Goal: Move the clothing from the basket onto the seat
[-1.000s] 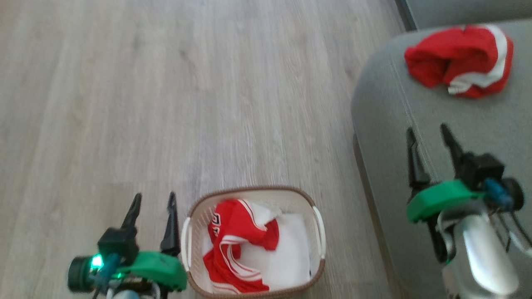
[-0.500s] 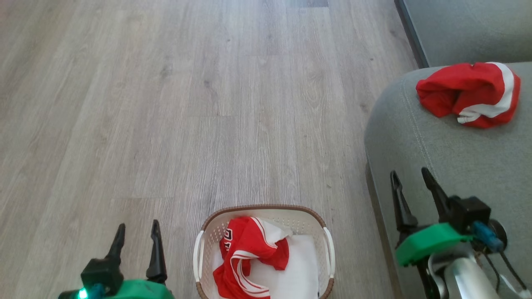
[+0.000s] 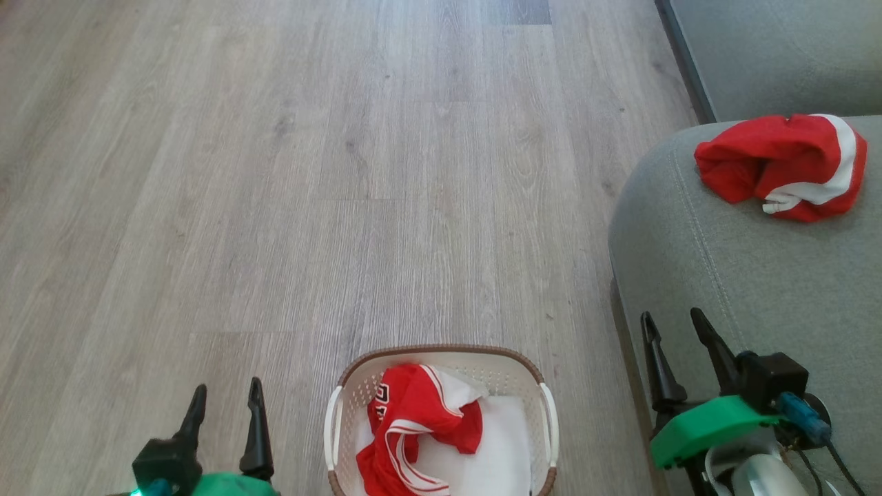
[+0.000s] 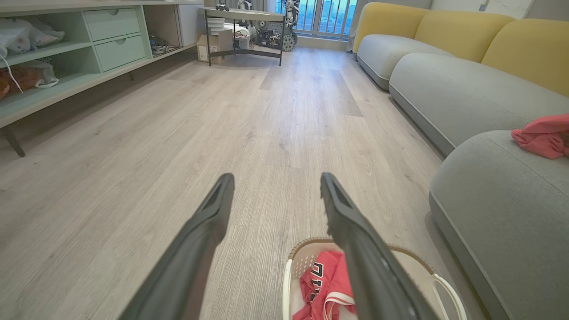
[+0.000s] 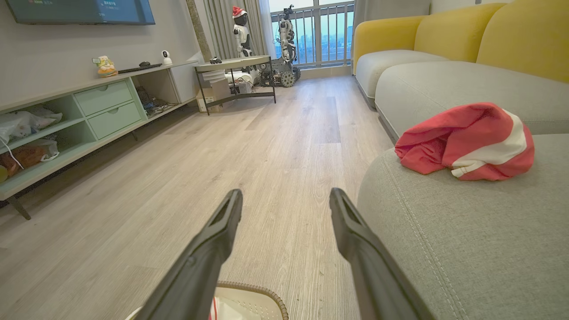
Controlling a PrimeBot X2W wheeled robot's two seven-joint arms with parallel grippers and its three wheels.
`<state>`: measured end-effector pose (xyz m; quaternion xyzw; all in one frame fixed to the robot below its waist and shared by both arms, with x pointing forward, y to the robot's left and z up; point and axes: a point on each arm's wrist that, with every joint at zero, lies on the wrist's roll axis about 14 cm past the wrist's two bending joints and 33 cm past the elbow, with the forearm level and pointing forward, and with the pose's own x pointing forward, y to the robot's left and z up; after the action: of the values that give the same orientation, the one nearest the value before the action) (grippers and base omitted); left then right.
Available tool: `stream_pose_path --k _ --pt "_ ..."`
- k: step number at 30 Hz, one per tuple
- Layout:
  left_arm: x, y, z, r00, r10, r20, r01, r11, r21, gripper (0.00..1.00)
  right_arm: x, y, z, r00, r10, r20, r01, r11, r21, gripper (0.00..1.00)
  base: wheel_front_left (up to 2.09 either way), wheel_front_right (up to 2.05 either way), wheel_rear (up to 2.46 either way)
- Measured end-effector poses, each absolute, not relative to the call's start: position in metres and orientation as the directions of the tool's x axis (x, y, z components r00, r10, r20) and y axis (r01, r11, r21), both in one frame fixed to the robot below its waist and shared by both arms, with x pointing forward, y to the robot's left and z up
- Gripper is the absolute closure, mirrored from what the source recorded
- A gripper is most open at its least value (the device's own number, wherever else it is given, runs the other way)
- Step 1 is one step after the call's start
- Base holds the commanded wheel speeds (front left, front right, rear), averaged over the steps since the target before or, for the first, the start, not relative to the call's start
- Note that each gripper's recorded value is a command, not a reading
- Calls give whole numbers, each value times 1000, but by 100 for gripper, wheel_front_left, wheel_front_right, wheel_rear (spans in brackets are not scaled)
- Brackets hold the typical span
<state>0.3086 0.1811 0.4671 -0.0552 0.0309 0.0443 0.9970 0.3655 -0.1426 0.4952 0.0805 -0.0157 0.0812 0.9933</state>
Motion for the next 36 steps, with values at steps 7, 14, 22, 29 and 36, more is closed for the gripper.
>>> stream_pose_path --k 7,14,22,29,36 --pt "310 181 465 994 83 -71 -90 990 -105 0 366 -142 492 987 159 36 -163 974 161 0 0 0 0" --pt "310 182 463 994 83 -75 -91 991 -98 0 367 -142 490 987 161 28 -163 973 162 0 0 0 0" --pt "312 179 460 994 65 -83 -72 993 -88 0 367 -142 486 987 159 17 -159 973 164 0 0 0 0" --pt "313 172 439 988 26 -154 -38 996 -75 0 373 -155 482 993 120 7 -119 977 177 0 0 0 0" --pt "353 147 434 984 -75 -164 69 997 -45 0 396 -168 481 997 83 11 -84 984 155 0 0 0 0"
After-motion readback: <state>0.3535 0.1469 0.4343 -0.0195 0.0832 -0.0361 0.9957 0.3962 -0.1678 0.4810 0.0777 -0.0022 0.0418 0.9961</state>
